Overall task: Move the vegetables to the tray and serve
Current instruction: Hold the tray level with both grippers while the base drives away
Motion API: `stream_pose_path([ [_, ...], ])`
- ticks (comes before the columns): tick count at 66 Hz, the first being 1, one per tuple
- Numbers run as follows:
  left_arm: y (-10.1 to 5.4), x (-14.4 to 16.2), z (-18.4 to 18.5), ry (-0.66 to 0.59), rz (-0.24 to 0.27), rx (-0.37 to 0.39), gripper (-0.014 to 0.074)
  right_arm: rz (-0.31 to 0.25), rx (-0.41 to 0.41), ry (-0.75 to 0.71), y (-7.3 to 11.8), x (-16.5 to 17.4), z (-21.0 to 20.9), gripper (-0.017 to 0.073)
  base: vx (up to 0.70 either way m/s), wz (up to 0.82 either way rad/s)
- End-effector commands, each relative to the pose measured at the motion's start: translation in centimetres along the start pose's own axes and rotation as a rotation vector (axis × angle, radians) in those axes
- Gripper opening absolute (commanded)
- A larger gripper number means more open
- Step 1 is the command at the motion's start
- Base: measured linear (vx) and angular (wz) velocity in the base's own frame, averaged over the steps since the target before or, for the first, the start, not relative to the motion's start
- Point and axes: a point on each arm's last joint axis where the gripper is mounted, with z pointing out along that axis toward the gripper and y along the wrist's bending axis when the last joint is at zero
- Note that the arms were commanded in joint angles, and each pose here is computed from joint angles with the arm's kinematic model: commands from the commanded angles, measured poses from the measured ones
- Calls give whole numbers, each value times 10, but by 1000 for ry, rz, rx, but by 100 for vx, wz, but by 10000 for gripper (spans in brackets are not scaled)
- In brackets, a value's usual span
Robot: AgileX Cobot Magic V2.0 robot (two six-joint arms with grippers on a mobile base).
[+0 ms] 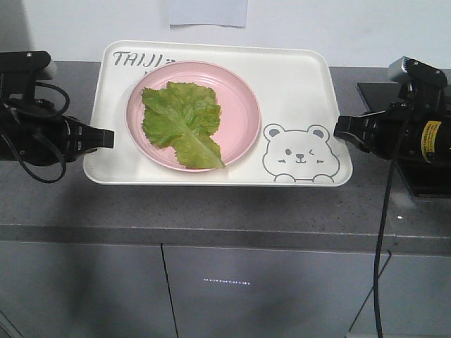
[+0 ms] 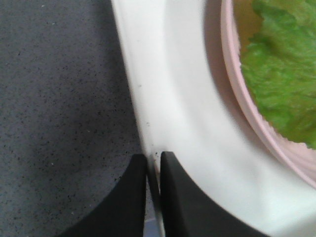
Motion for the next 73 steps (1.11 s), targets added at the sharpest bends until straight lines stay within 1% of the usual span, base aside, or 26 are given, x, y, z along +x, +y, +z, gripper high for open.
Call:
stream_pose_path([
  [1,-18,-18,-18,-152,-40,89,-6,-55,-206,13,36,-8,-13,-3,8,-2],
  [73,-18,-18,-18,-152,-40,89,-6,-55,-206,13,36,-8,-13,-3,7,-1],
])
